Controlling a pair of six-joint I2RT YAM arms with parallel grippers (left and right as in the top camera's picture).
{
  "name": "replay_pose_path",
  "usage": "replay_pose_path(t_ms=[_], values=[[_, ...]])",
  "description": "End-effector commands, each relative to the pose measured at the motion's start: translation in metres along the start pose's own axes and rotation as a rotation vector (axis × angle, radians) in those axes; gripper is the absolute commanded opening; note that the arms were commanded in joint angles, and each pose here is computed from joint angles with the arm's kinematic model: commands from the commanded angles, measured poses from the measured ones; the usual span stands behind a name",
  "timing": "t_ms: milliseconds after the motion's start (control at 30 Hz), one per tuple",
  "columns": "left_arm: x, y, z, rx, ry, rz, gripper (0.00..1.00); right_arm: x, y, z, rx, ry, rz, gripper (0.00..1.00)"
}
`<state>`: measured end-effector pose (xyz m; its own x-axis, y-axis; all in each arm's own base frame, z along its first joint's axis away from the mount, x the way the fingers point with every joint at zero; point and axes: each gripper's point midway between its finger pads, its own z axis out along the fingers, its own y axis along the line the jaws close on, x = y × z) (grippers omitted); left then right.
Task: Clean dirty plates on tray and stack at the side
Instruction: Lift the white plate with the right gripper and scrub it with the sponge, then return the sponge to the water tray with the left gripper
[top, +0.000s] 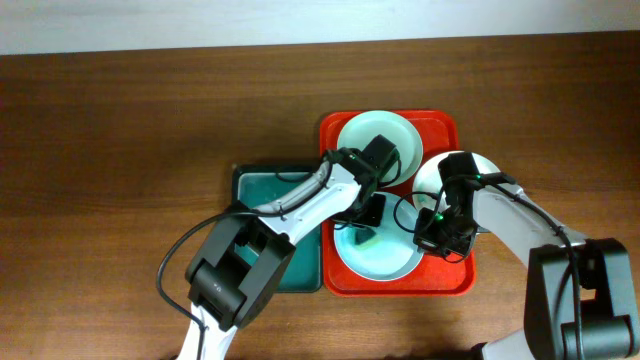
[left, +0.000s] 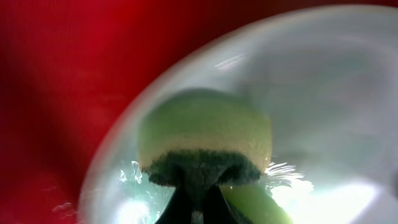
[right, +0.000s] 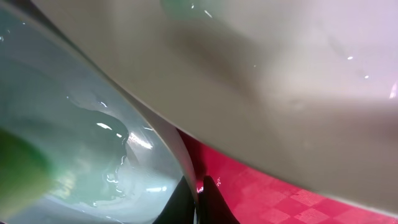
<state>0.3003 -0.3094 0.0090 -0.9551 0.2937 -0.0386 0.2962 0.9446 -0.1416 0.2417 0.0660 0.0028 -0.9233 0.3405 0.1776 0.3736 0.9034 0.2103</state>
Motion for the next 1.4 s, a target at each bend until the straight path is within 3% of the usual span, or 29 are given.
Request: replay_pose_path(t_ms=[0, 100, 167, 233, 333, 433, 633, 733, 800, 1000, 1067, 1267, 1367], values=[[-0.005, 0.082, 0.011, -0.371, -0.029, -0.048, 0.0, 0.001, -0.029, 0.009, 0.139, 0.0, 0.041, 0.05], [0.0, 0.07, 0.015, -0.3, 0.002, -0.051, 0.0, 0.001, -0.029, 0.009, 0.139, 0.0, 0.041, 0.04], [0.008, 0.031, 0.023, -0.08, 0.069, -0.04, 0.0, 0.001, -0.029, 0.009, 0.139, 0.0, 0.041, 0.04], [0.008, -0.032, 0.019, 0.277, 0.113, 0.03, 0.0, 0.001, -0.029, 0.009, 0.139, 0.0, 0.041, 0.05], [0.006, -0.065, 0.015, 0.459, 0.119, 0.062, 0.0, 0.001, -0.029, 0.009, 0.139, 0.0, 0.041, 0.05], [0.021, -0.07, 0.038, 0.467, 0.195, 0.059, 0.0, 0.001, -0.029, 0.009, 0.139, 0.001, 0.041, 0.04], [0.051, -0.063, 0.036, 0.455, 0.316, 0.068, 0.0, 0.002, -0.029, 0.009, 0.141, 0.005, 0.042, 0.04], [0.052, -0.026, 0.038, 0.248, 0.3, 0.051, 0.0, 0.002, -0.029, 0.009, 0.142, 0.006, 0.043, 0.04], [0.034, 0.021, 0.028, -0.012, 0.194, 0.011, 0.0, 0.002, -0.029, 0.009, 0.142, 0.006, 0.043, 0.04], [0.003, 0.081, 0.006, -0.271, 0.039, -0.079, 0.0, 0.002, -0.029, 0.009, 0.142, 0.007, 0.043, 0.04], [0.003, 0.071, 0.008, -0.216, 0.048, -0.083, 0.0, 0.002, -0.029, 0.009, 0.142, 0.006, 0.043, 0.04], [-0.016, -0.044, -0.002, 0.404, 0.042, -0.022, 0.0, 0.002, -0.029, 0.009, 0.142, 0.006, 0.043, 0.04], [-0.021, -0.063, -0.005, 0.455, 0.008, 0.023, 0.0, 0.002, -0.029, 0.009, 0.142, 0.007, 0.043, 0.04]])
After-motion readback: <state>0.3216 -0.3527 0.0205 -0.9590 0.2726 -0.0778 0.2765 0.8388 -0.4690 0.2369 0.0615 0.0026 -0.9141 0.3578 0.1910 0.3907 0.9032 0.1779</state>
